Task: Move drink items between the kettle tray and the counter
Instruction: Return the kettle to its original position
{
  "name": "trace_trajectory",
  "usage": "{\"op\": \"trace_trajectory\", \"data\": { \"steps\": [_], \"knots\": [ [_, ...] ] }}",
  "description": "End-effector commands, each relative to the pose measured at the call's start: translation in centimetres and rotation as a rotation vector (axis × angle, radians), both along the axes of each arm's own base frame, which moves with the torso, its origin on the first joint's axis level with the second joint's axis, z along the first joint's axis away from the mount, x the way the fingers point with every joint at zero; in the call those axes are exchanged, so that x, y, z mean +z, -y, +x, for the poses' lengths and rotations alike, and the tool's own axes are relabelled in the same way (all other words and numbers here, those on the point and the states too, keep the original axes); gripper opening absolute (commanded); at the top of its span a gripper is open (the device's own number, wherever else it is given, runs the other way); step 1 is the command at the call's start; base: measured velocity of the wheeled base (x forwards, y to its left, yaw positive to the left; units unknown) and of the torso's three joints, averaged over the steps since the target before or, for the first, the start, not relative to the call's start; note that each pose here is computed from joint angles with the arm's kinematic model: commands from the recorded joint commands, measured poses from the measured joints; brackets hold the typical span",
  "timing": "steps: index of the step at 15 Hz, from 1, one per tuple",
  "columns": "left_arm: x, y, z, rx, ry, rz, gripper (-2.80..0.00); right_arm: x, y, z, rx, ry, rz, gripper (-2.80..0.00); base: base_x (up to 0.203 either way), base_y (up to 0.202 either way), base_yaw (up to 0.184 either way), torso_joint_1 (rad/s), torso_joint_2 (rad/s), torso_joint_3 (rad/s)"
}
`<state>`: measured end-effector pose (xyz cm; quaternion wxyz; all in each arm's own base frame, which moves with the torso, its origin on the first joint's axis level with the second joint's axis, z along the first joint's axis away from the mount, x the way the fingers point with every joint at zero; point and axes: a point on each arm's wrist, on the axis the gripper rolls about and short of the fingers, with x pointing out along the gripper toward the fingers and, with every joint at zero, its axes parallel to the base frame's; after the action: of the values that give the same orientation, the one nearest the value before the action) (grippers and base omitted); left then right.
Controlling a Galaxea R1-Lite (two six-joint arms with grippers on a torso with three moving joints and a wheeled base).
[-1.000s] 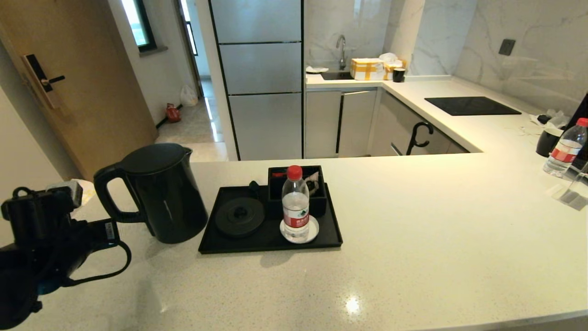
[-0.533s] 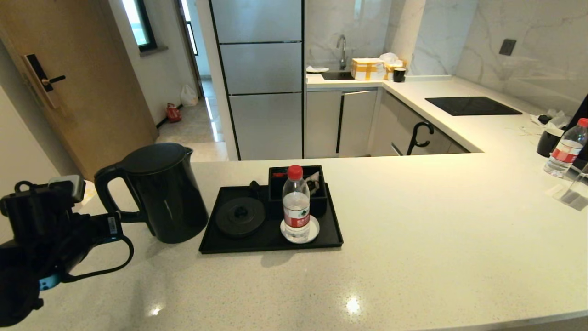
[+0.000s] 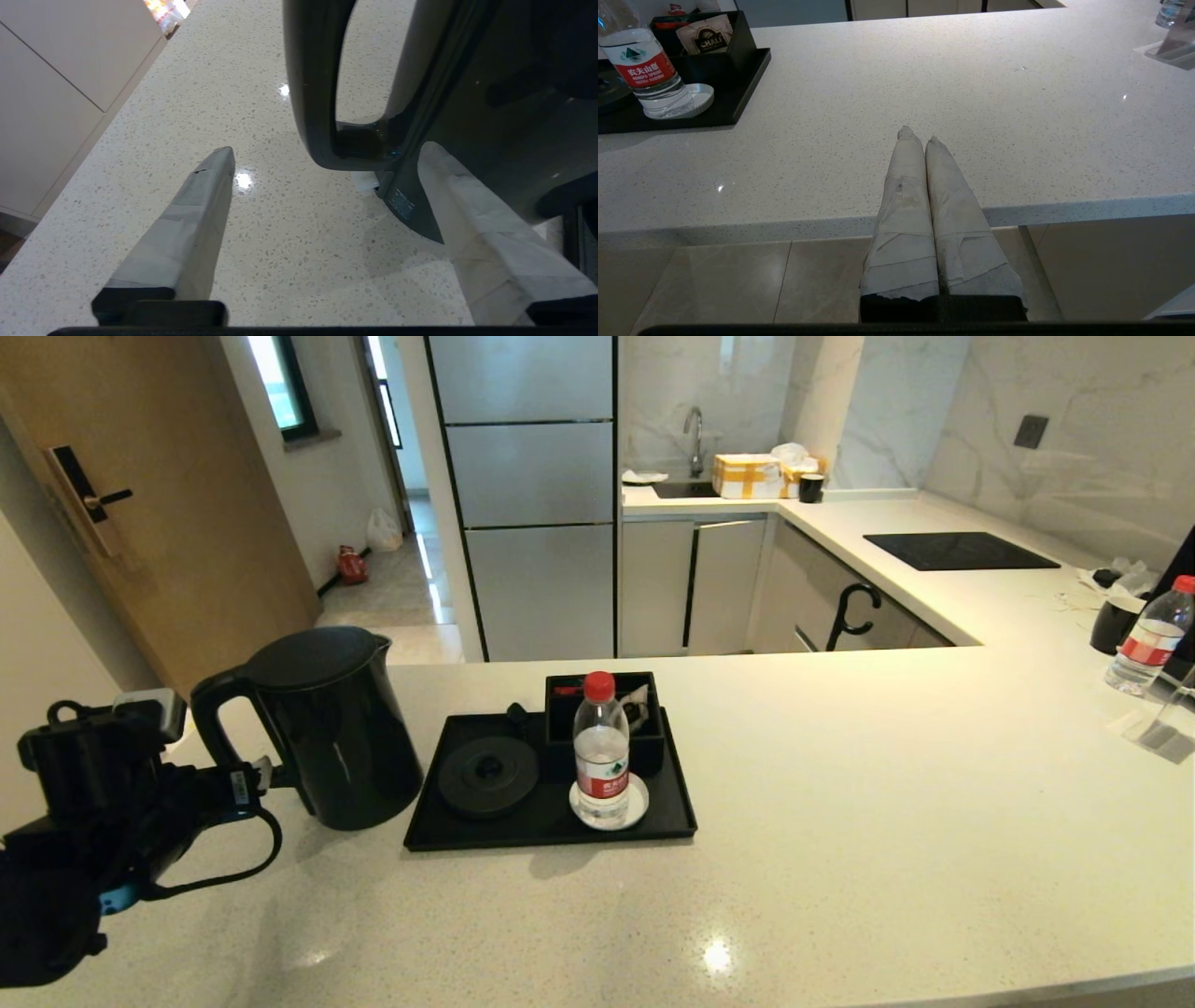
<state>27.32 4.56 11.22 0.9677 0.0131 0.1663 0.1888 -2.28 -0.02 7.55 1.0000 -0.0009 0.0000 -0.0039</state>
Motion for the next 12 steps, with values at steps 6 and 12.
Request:
{"op": "trace_trajectory", "data": {
  "steps": [6,12],
  "knots": [
    [-1.3,-1.4,3.6,0.031,0.053,0.041,0.0,0.0,0.0,0.0,0.0,-0.002,0.0,-2.8,0.0,0.0,0.0,0.0,0.0,0.0],
    [-2.1,-3.5,4.9,0.074,0.069,0.087,0.0,0.0,0.0,0.0,0.0,-0.002,0.0,-2.8,0.0,0.0,0.0,0.0,0.0,0.0]
  ]
}}
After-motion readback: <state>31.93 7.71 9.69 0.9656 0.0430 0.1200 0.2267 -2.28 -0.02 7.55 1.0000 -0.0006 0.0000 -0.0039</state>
